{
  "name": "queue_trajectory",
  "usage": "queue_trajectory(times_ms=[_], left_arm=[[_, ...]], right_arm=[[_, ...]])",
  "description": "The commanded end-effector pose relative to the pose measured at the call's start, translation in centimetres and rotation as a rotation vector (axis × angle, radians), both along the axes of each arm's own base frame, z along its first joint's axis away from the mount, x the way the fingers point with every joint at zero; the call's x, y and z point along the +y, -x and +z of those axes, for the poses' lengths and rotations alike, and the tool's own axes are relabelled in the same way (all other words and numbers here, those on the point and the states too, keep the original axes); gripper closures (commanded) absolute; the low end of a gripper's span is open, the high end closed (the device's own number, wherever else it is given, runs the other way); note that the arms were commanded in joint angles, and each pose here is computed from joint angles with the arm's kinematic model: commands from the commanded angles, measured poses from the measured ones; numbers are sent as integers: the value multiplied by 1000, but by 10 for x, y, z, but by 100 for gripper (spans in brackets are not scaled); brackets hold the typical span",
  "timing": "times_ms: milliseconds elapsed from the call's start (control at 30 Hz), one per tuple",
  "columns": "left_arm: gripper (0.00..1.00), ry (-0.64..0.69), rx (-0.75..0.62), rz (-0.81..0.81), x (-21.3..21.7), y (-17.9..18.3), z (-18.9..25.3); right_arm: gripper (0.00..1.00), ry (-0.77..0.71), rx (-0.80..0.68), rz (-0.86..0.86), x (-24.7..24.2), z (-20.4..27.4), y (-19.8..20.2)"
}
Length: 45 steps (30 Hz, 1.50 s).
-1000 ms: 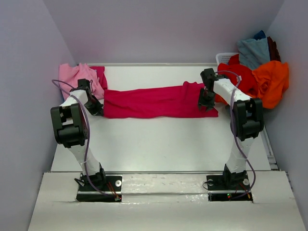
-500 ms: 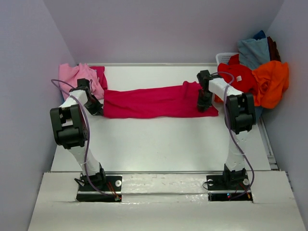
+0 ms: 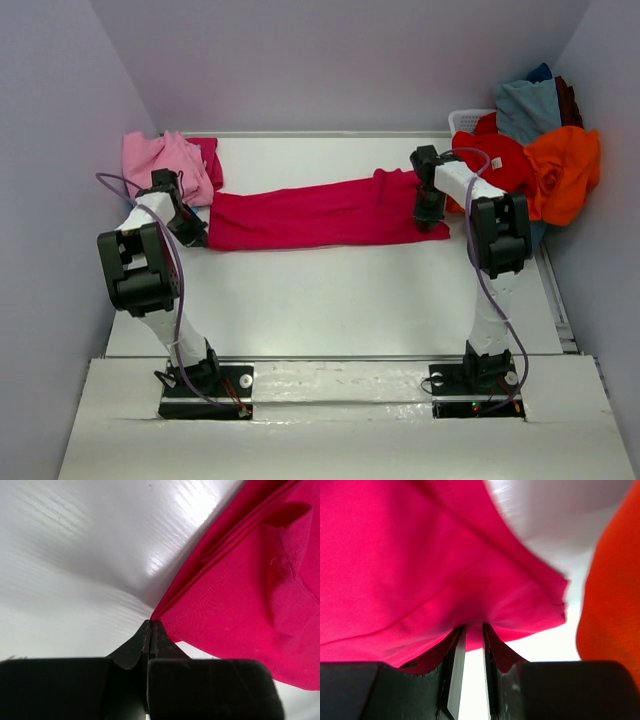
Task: Fold and stack the t-shirts
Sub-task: Fold the tshirt
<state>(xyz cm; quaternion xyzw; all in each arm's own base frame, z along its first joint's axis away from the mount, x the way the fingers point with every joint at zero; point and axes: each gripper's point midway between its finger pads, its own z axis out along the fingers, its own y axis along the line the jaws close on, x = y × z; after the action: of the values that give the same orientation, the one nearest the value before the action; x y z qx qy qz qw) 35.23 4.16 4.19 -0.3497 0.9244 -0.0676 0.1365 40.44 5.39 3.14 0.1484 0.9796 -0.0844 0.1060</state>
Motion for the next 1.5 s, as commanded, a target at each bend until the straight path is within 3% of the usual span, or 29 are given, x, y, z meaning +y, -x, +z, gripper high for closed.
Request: queue_trajectory(times_ms=[0, 533, 1400, 1433, 1467], left_arm=[[94, -44, -7, 32, 13, 15, 16], [94, 44, -35, 2, -11, 43, 28], [94, 103, 29, -12, -45, 147, 24], [94, 100, 26, -13, -45, 148, 24], [83, 87, 19, -11, -43, 149, 25]], right_arm=[[74, 43, -26, -38, -18, 16, 1], [74, 21, -27, -46, -20, 26, 14], [75, -62, -77, -34, -2, 43, -13], [75, -66, -78, -33, -1, 43, -14], [75, -74, -76, -32, 0, 43, -16]])
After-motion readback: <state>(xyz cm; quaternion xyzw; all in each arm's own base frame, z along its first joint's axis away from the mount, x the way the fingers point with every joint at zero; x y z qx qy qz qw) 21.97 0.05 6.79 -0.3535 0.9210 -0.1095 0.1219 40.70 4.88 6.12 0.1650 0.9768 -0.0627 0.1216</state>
